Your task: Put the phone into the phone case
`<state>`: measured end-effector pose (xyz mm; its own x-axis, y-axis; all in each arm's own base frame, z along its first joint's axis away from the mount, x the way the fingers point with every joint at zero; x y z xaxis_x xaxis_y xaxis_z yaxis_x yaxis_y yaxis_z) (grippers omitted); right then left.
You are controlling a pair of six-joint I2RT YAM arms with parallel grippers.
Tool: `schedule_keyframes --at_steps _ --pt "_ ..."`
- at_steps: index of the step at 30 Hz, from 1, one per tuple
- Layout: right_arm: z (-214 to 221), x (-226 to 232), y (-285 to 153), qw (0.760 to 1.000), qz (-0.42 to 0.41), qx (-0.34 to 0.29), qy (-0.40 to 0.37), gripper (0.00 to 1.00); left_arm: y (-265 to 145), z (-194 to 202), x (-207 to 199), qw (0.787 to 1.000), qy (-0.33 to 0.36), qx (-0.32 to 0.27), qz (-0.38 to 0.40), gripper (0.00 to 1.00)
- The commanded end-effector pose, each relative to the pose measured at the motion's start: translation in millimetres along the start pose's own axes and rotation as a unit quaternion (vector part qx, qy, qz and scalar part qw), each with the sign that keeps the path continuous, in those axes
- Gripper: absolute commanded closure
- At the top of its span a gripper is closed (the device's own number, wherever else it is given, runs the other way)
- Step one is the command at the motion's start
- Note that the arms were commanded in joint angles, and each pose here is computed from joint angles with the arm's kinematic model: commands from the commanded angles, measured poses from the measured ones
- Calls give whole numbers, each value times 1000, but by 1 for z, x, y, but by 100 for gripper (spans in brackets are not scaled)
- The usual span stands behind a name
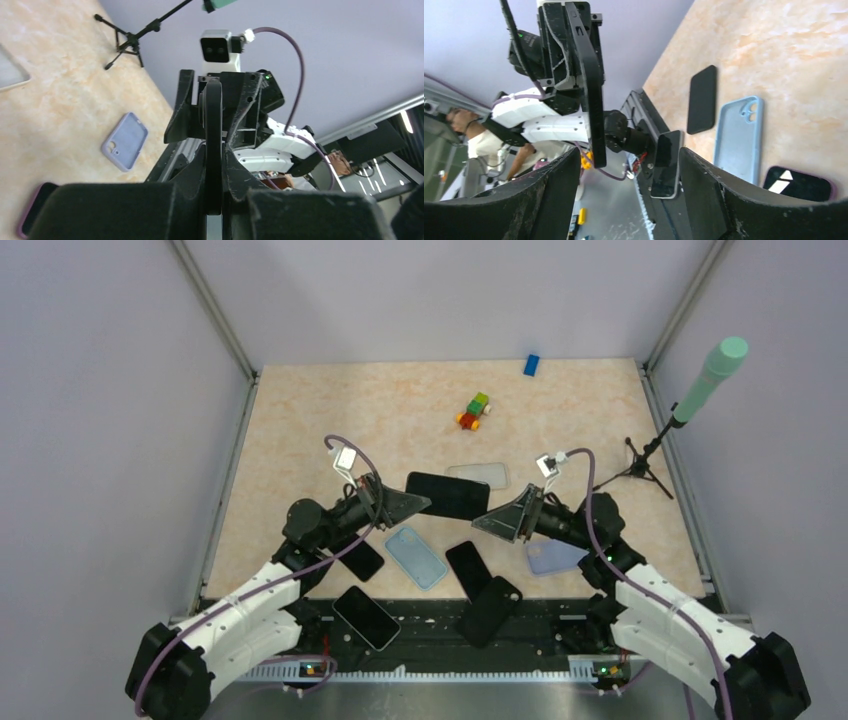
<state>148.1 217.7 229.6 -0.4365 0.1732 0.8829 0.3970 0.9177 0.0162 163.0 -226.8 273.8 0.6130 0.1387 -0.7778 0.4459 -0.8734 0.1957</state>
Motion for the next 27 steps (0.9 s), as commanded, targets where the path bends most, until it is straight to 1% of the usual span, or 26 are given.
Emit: schedule_keyframes --at_steps 1,5,8,11,12,16,17,18,19,20,21,22,25,27 --pt "-17 40 4 996 -84 -9 -20 32 0 -15 -37 996 14 -21 88 100" --pt "-24 54 7 994 -103 -5 -24 42 1 -12 -32 996 7 -20 85 100" --pt "-29 60 9 993 -114 -12 -20 47 1 -9 -29 996 4 -16 87 100" --pt "-31 63 11 992 -128 -14 -8 57 3 -6 -27 996 4 -2 90 100" --pt "-31 64 12 991 -133 -14 -4 63 4 -5 -27 996 4 4 91 100" --pt "-28 60 15 990 -141 -1 10 99 5 -3 -27 996 10 14 92 100" --pt "-27 58 15 991 -137 2 10 100 5 -3 -24 996 11 15 87 95" --pt "-26 54 16 992 -129 5 10 100 5 -2 -22 997 14 17 80 72" --pt "-25 51 17 993 -119 6 10 100 6 -1 -17 997 15 17 67 39" --pt "-24 47 17 994 -106 7 6 100 6 -1 -12 998 18 16 51 23" --pt "-23 42 17 996 -91 8 3 100 7 0 -5 999 23 21 30 17" --pt "-23 36 17 998 -70 9 1 100 7 0 2 999 32 27 6 13" --pt "-20 18 13 1000 0 11 -25 100 6 -1 27 992 74 46 -86 11" --pt "-22 8 7 998 52 5 -40 100 3 -4 46 981 97 58 -160 10"
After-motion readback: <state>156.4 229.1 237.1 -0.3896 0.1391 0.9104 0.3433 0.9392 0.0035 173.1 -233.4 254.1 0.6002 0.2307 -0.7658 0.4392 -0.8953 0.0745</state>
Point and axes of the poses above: each gripper's point midway between its finger pads, its own y axis out along the fingers, its own x axis along the line the jaws close on, z = x × y, the point moved 4 cm from there along -y, back along the fingers, and after that the axes turned 7 degrees about y, right-handed, at the moved point
